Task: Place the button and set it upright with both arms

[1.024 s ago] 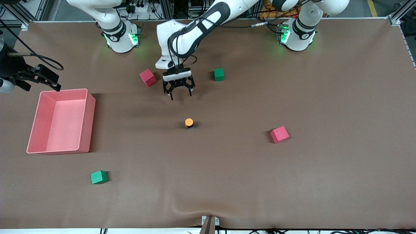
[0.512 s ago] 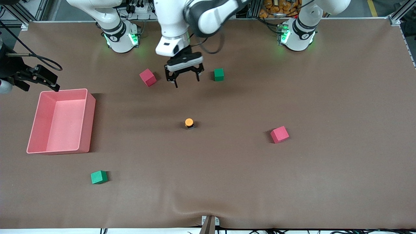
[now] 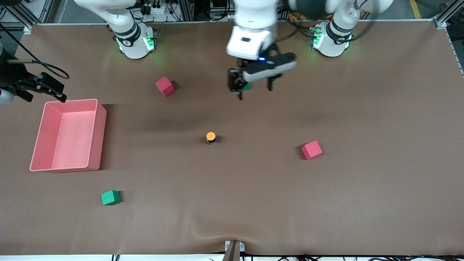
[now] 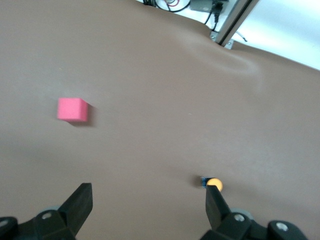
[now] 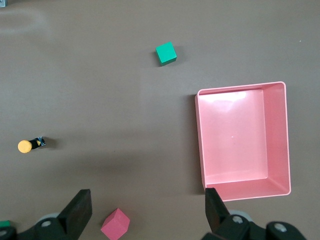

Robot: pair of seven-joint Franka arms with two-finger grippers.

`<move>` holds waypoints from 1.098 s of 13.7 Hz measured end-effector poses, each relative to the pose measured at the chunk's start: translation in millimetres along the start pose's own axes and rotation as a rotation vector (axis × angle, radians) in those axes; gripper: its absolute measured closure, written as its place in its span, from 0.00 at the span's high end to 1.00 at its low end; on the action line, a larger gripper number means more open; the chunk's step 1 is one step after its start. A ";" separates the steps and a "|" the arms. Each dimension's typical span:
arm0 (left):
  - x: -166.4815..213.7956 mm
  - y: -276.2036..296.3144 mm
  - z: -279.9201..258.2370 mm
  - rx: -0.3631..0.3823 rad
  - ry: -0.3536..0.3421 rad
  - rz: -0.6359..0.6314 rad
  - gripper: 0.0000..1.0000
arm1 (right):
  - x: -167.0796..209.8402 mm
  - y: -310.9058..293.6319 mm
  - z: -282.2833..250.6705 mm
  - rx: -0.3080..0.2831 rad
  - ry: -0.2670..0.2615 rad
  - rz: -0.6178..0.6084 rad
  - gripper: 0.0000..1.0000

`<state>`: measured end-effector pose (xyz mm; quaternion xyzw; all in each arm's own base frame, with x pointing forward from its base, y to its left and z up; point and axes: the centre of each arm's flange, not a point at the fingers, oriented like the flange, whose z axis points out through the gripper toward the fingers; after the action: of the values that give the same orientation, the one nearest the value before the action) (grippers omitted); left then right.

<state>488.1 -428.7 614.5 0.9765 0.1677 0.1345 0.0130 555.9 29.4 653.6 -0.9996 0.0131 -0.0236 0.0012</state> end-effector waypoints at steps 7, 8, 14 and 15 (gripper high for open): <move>155.5 -174.6 -21.1 0.076 -0.064 0.175 1.00 | -0.4 2.7 0.3 -0.001 -0.005 -0.026 1.00; 165.8 -192.3 -17.7 0.084 -0.092 0.204 1.00 | -0.4 2.8 0.3 -0.001 -0.005 -0.026 1.00; 203.9 -305.3 -31.7 0.022 -0.173 0.348 1.00 | -0.4 2.9 0.3 -0.001 -0.006 -0.027 1.00; 200.9 -318.0 -32.6 0.029 -0.181 0.353 1.00 | -0.4 3.1 0.3 -0.001 -0.005 -0.027 1.00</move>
<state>558.7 -62.8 675.4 0.9990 -0.0059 0.0439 -0.0099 555.5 26.4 653.2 -0.9998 -0.0002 -0.0209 0.0006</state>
